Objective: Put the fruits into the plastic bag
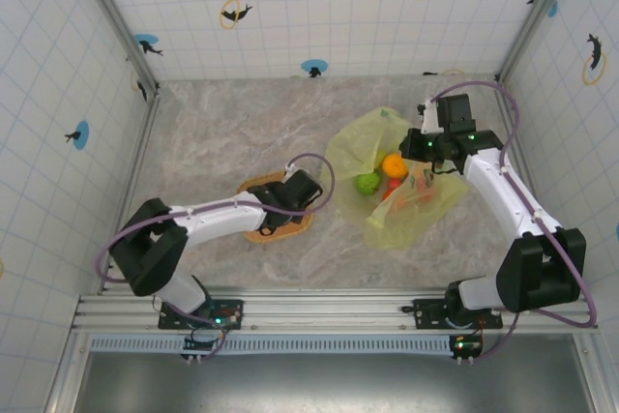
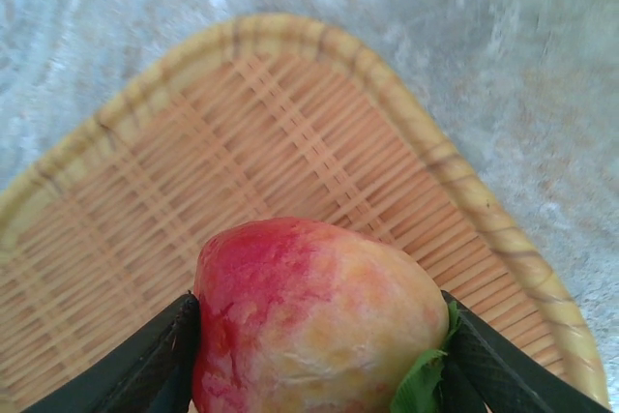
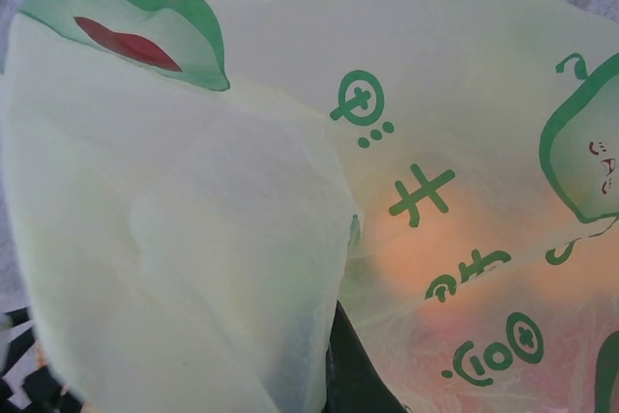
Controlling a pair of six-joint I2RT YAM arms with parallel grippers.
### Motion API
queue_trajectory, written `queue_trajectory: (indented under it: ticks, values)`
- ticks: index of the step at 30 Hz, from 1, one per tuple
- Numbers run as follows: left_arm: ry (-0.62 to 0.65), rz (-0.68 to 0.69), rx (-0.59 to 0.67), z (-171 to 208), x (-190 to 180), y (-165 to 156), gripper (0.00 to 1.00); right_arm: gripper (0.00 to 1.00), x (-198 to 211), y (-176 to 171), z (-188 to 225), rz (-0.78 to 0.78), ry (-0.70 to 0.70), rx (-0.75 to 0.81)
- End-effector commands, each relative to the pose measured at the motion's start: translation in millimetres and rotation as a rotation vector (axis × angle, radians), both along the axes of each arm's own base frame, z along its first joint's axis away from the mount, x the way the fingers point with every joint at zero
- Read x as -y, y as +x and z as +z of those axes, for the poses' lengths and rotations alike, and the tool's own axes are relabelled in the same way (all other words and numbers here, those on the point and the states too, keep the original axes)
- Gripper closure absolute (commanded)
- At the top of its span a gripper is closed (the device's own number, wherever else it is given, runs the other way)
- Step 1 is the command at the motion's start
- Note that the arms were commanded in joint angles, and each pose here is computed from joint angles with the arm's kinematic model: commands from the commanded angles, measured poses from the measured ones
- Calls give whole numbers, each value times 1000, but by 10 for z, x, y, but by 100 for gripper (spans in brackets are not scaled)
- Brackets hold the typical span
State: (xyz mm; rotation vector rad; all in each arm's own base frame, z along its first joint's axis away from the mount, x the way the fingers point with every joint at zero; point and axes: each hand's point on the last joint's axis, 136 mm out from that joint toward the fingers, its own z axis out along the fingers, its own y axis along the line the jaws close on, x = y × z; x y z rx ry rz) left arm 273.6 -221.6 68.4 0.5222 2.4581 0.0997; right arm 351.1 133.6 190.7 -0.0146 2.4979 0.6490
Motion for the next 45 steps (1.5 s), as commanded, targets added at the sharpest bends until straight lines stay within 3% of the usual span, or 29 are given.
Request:
queue_trajectory:
  ticks: [1, 4, 10, 14, 24, 39, 45]
  values:
    - [-81, 29, 93, 298, -7, 48, 50, 100, 11, -3, 8, 4, 0, 10]
    - [-223, -23, 123, 569, 175, 21, 53, 100, 10, 0, 7, 3, -1, 9]
    - [-515, -253, 185, 1208, 790, -197, 54, 100, 5, 9, -20, 3, 2, 3]
    - [-630, -382, 160, 1352, 1204, -322, 54, 100, -13, 6, -12, 6, 7, 4]
    - [-684, -574, 94, 1280, 2174, -253, 54, 100, 0, -22, 163, 3, 8, 36]
    - [-739, -430, 239, 1036, 2689, 383, 50, 100, -9, -91, 430, -19, 58, 82]
    - [-762, -437, 209, 825, 2916, 474, 44, 100, 5, -102, 415, -19, 49, 80]
